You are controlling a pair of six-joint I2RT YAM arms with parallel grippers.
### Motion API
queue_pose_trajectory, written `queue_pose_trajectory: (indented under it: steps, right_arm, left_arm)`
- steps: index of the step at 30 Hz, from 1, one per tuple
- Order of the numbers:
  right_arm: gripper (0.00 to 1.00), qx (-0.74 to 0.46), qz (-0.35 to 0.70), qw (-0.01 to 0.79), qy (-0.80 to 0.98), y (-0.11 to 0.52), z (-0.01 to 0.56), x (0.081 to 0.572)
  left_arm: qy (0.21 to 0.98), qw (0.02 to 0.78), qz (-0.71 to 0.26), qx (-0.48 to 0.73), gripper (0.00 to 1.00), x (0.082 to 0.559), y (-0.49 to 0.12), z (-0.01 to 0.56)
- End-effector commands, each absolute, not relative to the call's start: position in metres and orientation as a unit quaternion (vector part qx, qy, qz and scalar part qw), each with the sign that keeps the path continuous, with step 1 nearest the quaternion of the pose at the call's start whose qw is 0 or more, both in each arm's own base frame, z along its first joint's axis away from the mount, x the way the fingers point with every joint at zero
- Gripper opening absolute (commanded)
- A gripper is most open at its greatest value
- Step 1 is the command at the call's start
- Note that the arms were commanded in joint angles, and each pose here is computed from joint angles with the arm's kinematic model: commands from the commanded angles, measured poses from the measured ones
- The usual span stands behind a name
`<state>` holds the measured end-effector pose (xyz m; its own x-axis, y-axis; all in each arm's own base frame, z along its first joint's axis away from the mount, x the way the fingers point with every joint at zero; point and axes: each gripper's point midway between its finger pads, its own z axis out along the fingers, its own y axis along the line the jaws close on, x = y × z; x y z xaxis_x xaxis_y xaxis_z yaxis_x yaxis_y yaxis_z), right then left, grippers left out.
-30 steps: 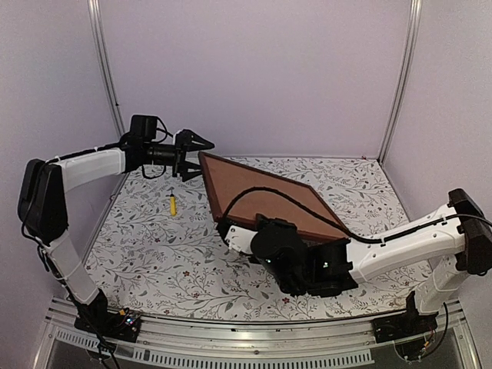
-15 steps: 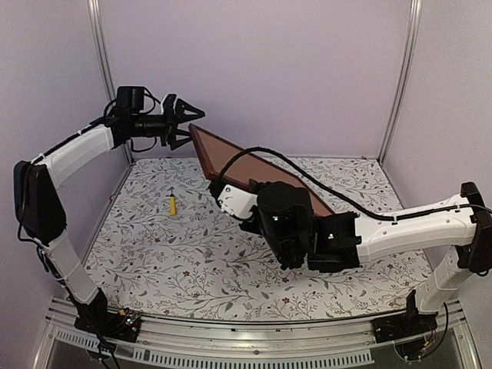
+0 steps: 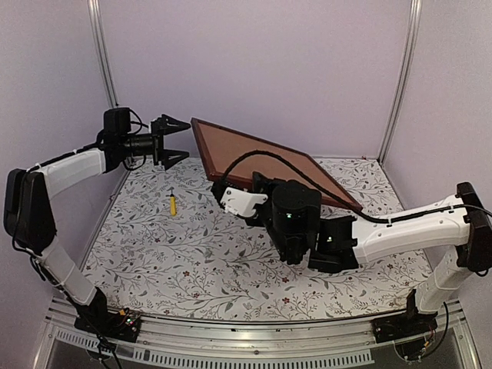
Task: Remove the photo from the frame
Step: Turn over the photo frame at the center of the board.
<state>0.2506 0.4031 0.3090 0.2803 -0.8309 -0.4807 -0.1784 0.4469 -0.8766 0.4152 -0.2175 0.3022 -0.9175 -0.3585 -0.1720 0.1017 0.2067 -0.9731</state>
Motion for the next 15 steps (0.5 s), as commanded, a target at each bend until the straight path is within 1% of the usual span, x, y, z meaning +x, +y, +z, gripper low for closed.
queue_pose_trajectory:
  steps: [1, 6, 12, 15]
  right_arm:
    - [0.0, -0.372, -0.24, 0.717, 0.538, 0.381, 0.382, 0.252]
    - [0.0, -0.369, -0.225, 0.712, 0.553, 0.38, 0.394, 0.261]
    - [0.0, -0.391, -0.212, 0.689, 0.572, 0.382, 0.387, 0.273]
    - [0.0, -0.401, -0.178, 0.676, 0.592, 0.384, 0.389, 0.28]
  left_arm:
    - [0.73, 0.231, -0.636, -0.095, 0.98, 0.417, -0.2, 0.343]
    - [0.727, 0.269, -0.623, -0.1, 0.99, 0.423, -0.185, 0.353]
    - [0.738, 0.338, -0.579, -0.073, 0.99, 0.429, -0.175, 0.377]
    - [0.745, 0.359, -0.559, -0.061, 0.99, 0.431, -0.172, 0.385]
